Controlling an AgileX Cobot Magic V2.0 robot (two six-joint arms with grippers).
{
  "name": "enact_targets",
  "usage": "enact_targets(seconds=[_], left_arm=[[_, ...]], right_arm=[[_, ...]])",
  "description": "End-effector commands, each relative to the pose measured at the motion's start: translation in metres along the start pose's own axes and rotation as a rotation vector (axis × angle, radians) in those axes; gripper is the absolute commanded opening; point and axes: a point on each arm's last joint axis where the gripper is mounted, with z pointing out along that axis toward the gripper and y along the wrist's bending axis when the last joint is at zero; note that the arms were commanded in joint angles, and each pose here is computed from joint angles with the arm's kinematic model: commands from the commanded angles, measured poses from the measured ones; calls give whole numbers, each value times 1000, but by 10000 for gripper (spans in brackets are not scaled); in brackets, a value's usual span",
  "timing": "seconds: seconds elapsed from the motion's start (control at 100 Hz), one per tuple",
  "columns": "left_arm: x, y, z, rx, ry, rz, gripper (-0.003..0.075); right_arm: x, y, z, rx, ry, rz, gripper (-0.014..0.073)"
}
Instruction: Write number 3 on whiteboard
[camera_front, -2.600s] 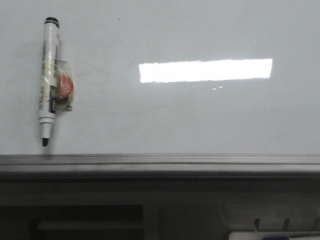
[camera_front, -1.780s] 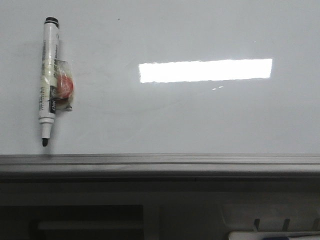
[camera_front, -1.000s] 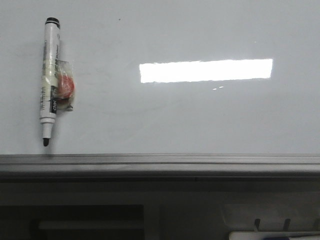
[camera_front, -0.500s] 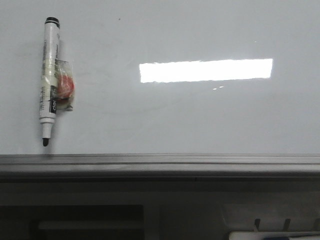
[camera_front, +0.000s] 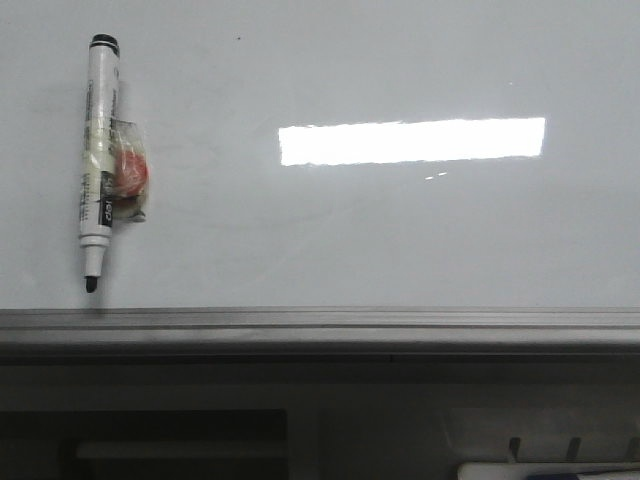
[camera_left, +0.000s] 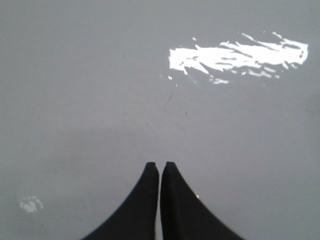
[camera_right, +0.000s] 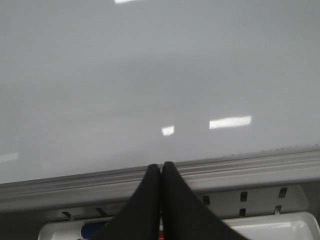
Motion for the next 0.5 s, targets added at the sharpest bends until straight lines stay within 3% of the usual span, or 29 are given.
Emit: enact_targets(seconds=[0.0, 0.24, 0.29, 0.43, 0.49], left_arm=[[-31, 0, -5, 2, -114, -16, -21], [-39, -2, -7, 17, -129, -65, -9], [-38, -2, -6, 28, -115, -101, 41], [-38, -2, -6, 24, -118, -87, 281], [-40, -2, -6, 22, -146, -88, 313]], right_arm=[[-28, 3, 3, 2, -35, 29, -42], [-48, 8, 9, -4, 82, 37, -41], [-48, 8, 9, -4, 82, 37, -41], [-47, 8, 9, -5, 98, 37, -41], [-46, 8, 9, -5, 102, 37, -41]])
